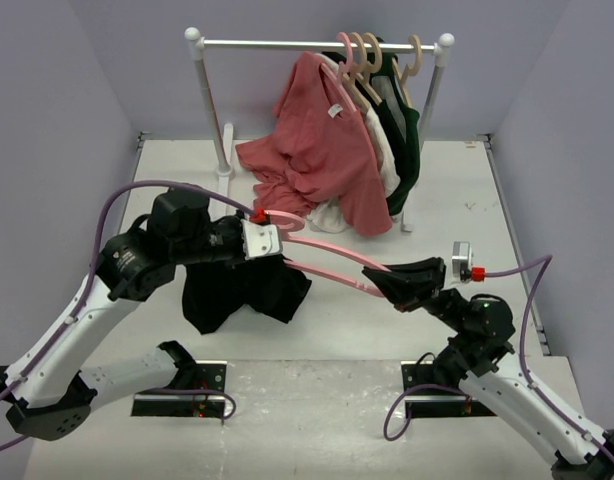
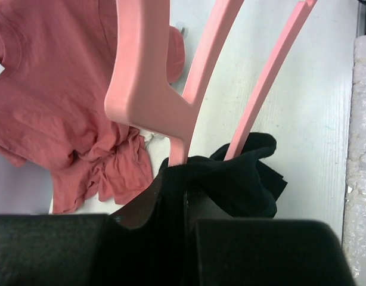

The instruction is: Place the t-shirt on the hanger

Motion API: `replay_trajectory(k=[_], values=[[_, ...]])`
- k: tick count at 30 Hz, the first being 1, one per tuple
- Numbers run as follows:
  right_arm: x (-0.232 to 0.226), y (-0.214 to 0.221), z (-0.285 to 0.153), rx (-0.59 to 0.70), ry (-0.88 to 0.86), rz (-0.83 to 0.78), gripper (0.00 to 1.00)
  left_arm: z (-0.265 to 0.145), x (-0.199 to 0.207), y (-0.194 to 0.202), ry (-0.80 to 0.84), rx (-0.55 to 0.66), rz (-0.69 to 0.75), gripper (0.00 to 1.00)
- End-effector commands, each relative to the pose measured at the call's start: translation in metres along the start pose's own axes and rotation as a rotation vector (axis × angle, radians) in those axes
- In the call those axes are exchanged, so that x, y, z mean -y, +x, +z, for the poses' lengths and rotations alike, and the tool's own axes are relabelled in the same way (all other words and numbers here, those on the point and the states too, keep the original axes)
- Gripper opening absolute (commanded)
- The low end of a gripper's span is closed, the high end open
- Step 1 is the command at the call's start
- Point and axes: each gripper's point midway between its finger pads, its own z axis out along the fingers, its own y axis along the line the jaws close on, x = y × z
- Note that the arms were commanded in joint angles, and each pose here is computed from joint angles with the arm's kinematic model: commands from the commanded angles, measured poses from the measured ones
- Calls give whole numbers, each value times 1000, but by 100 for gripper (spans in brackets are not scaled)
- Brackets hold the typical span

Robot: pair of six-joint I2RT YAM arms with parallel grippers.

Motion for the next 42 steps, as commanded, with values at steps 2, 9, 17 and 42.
replay_trajectory(k=[2,9,17,42], values=[[-21,-41,4,137,-69,-52,0,-13,-10,-24,-81,114,12,0],[24,-35,2,0,221,-46,91,-18,-25,6,-260,57,-62,0],[89,-59,-68,84,793,45,95,-34,-29,17,-356,38,-139,0],[16,182,87,-493,407,623,56,-30,-6,2,-294,195,-341,0]])
